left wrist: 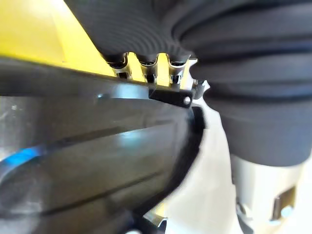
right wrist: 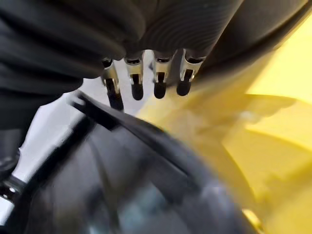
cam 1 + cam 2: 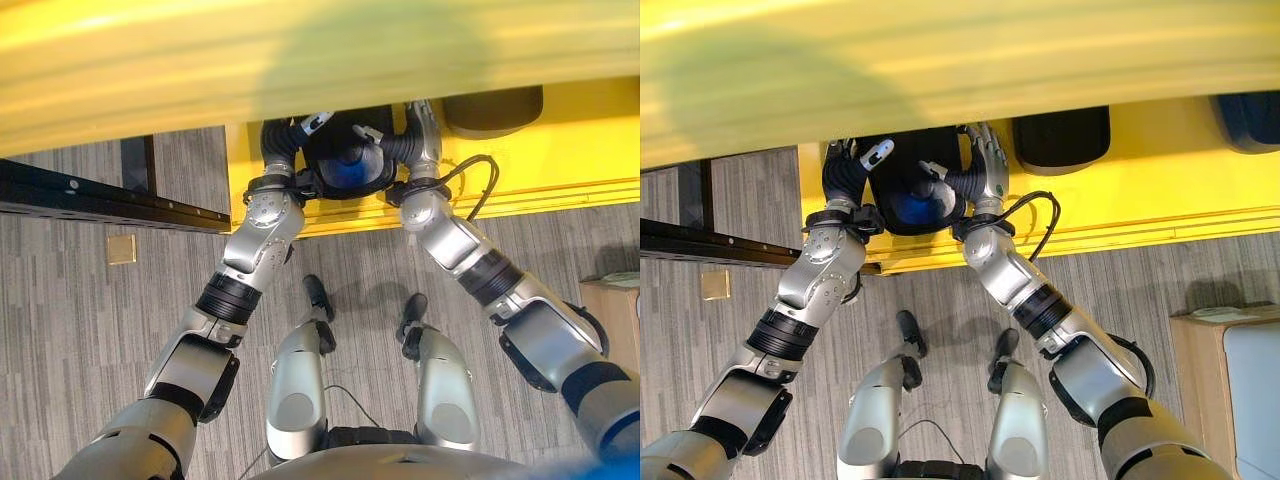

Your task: Move parts from the plastic box to the shelf.

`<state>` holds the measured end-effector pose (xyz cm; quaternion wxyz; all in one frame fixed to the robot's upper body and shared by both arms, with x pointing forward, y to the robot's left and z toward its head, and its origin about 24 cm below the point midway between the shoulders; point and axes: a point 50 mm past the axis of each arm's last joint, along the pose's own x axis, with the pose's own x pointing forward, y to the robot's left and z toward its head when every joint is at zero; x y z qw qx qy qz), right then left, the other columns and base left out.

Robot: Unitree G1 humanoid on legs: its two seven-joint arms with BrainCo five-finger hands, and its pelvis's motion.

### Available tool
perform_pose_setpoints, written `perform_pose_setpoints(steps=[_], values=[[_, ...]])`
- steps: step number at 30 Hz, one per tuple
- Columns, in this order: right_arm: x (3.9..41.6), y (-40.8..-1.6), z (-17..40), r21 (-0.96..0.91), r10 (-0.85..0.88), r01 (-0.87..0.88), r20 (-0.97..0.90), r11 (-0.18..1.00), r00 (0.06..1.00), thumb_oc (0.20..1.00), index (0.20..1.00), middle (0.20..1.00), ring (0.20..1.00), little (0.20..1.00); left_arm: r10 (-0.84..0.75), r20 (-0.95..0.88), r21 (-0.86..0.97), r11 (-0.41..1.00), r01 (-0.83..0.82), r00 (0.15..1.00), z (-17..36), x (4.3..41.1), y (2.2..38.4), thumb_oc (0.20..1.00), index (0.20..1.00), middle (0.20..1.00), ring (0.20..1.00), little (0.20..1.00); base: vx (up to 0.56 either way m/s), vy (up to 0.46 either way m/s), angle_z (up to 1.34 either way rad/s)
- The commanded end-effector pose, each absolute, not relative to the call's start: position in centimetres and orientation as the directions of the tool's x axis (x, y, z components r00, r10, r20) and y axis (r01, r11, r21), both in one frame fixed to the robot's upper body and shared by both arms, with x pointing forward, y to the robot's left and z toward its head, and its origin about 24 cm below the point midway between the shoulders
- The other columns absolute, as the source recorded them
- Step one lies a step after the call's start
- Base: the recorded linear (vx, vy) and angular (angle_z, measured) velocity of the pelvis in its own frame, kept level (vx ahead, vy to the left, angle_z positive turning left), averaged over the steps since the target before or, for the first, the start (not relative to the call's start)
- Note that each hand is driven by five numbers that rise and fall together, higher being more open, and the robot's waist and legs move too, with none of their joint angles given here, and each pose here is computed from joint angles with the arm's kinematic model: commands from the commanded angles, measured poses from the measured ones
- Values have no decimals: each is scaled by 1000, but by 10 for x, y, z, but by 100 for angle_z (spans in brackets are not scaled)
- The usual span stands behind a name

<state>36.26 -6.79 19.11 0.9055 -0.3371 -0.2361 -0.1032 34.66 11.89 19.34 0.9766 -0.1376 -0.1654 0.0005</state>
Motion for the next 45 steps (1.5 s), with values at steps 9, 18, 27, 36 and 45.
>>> perform_pose_setpoints(steps=[9,18,27,36,45], values=[[336,-46,238,-381,10,443,767,811,642,1000,1000,1000,1000,1000,8,513,-264,953,149,858,225,327,93,1000,1000,1000,1000,1000,0,0,0],[342,-57,253,-295,-45,396,752,870,658,1000,1000,1000,1000,1000,115,626,-261,963,68,772,238,317,117,1000,1000,1000,1000,1000,36,-38,0],[351,-61,253,-271,-45,310,684,911,728,1000,1000,1000,1000,1000,350,723,-409,912,-40,596,256,298,152,1000,1000,1000,1000,1000,60,-63,9],[345,-38,232,-335,60,181,598,925,799,1000,1000,1000,1000,1000,311,774,-395,918,36,552,257,277,160,1000,1000,1000,1000,1000,55,-75,8],[297,-68,159,-612,350,26,486,790,801,1000,1000,1000,1000,1000,77,688,-198,977,84,722,196,247,169,1000,1000,1000,1000,1000,32,-77,-3]])
